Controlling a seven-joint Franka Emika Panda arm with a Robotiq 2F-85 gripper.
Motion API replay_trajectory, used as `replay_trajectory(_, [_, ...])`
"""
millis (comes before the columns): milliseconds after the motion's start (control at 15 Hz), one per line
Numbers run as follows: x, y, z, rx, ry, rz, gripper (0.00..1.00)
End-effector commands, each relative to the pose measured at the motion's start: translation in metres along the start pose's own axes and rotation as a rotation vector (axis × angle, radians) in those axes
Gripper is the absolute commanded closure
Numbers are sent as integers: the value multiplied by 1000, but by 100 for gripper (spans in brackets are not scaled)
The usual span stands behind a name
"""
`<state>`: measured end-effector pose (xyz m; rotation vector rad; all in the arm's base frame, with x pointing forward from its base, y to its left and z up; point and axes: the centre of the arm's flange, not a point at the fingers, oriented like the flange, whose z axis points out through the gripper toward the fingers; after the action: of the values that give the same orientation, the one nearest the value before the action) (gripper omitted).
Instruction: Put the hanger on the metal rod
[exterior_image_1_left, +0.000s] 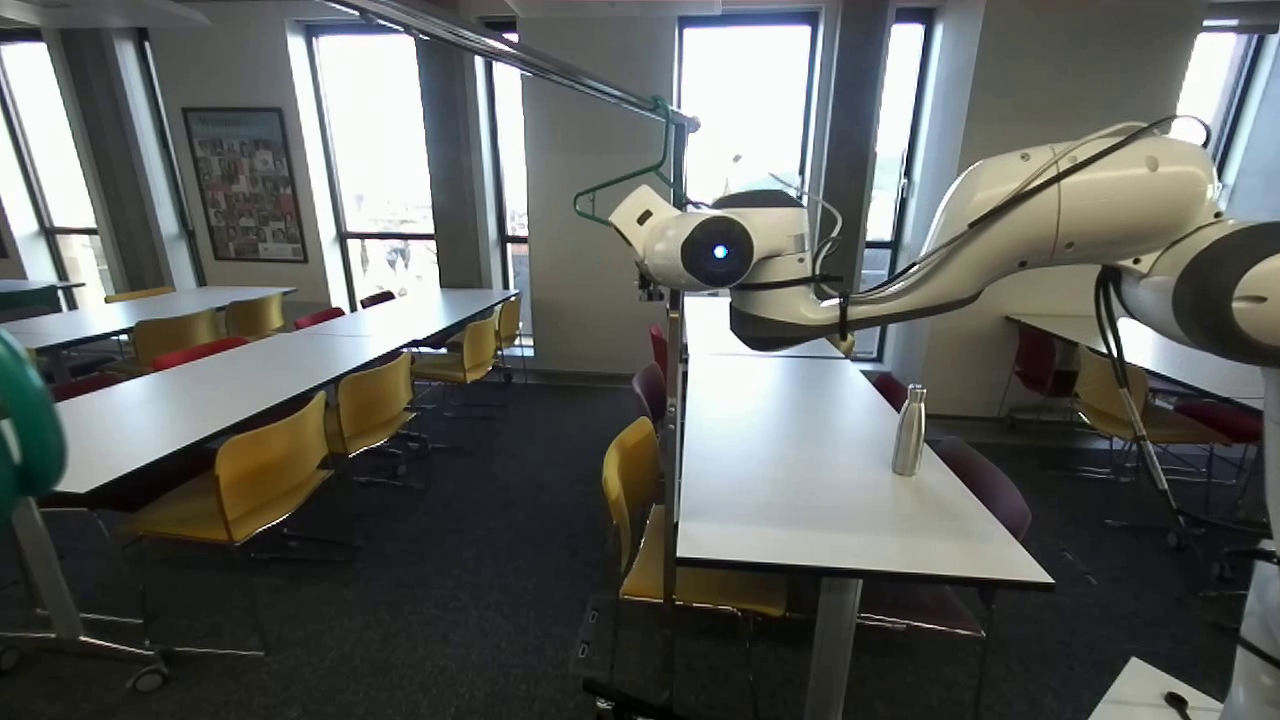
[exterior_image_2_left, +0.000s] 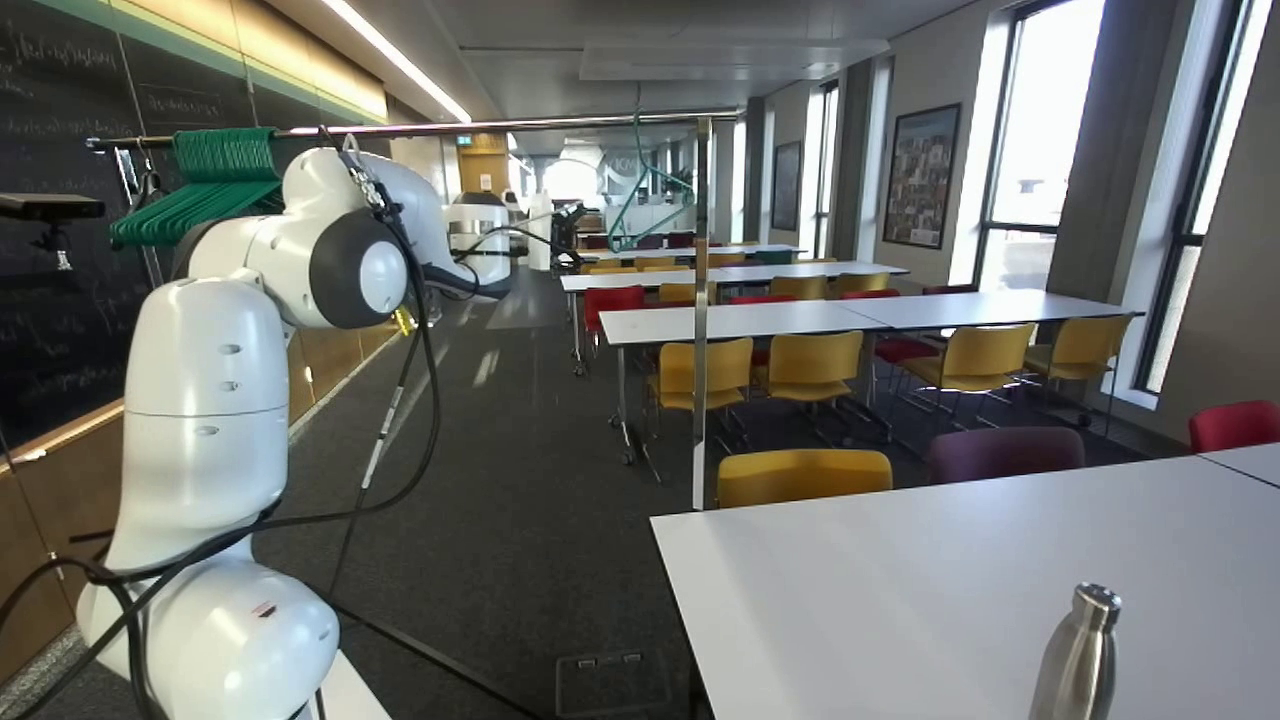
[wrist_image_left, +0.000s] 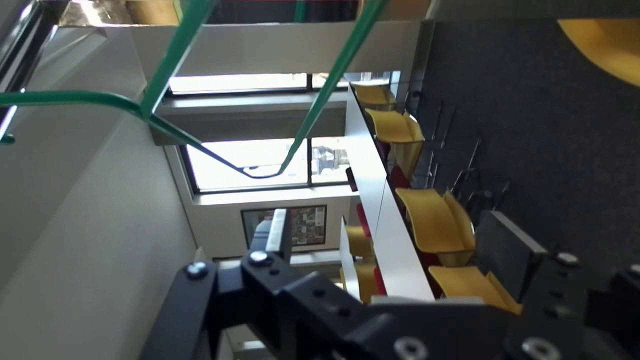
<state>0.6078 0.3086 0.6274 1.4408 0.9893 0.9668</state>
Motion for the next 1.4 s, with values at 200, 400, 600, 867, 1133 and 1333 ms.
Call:
replay_trajectory(200, [-34,2,-50,68,143,284,0])
replay_trajectory(400, [-41,-4,-68,169,174,418,0])
replay_trajectory(600, [-46,-16,-82,258,127,477,0])
replay_trajectory(867, [-54,-40,-88,401,13,494,0])
replay_trajectory(1133, [-67,-61,-84,581,-132,484,0])
replay_trajectory(1333, [-75,-73,-78,798,-200,477,0])
